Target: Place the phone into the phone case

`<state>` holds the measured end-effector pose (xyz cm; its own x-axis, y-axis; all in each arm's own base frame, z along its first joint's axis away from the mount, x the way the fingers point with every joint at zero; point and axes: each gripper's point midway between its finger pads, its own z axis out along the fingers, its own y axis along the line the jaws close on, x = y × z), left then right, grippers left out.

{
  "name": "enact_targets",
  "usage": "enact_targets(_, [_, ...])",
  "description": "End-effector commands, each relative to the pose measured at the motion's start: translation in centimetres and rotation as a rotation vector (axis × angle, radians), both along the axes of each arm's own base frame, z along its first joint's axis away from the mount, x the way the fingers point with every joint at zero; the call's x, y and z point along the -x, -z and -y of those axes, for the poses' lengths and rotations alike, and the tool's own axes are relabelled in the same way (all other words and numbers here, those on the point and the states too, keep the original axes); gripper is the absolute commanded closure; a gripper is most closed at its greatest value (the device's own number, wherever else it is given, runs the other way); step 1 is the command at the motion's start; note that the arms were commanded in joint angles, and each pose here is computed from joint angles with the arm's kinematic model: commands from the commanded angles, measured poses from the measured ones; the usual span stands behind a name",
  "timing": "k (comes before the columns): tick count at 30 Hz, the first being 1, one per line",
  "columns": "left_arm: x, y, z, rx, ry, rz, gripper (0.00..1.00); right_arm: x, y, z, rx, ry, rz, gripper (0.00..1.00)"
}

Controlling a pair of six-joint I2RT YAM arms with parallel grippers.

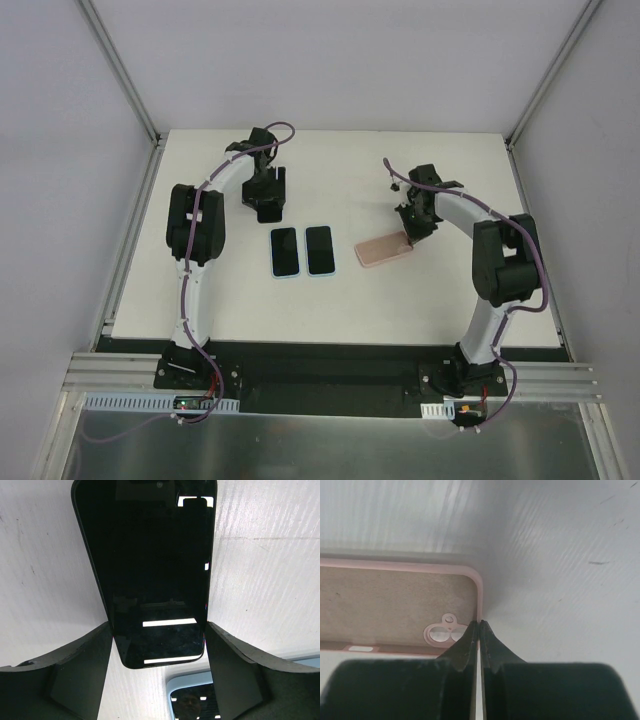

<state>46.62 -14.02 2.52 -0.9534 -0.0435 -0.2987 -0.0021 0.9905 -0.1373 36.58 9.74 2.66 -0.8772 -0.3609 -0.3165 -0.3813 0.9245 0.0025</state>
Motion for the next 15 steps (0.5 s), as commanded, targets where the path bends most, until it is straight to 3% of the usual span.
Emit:
enact_targets(1, [1.9, 2.7, -0.4, -0.044, 0.015, -0.083, 0.35, 2.3, -2.6, 0.4, 0.018, -0.272, 0.049, 0.98])
enact_targets(5, [2.2, 2.6, -0.7, -0.057, 0.018, -0.084, 0.37, 3.9, -3.1, 0.9, 0.048, -0.436, 0.087, 0.98])
enact_targets(6, [2.3, 2.5, -0.7, -0.053, 0.02, -0.085, 0.34, 4.0, -3.4, 0.8, 0.049, -0.462, 0.098, 0.98])
enact_targets(7, [2.5, 2.6, -0.6, -0.047, 0.023, -0.092, 0.21, 4.2, -3.5, 0.6, 0.05, -0.498, 0.108, 0.98])
enact_targets(9, [2.5, 2.3, -0.9, -0.067, 0.015, -0.083, 0.1, 4.6, -4.1, 0.0, 0.062, -0.581, 0.141, 0.94])
enact_targets(15, [2.4, 2.7, -1.1, -0.09, -0.01, -0.09, 0.03, 4.0, -4.4, -0.6, 0.129, -0.647, 0.184, 0.87])
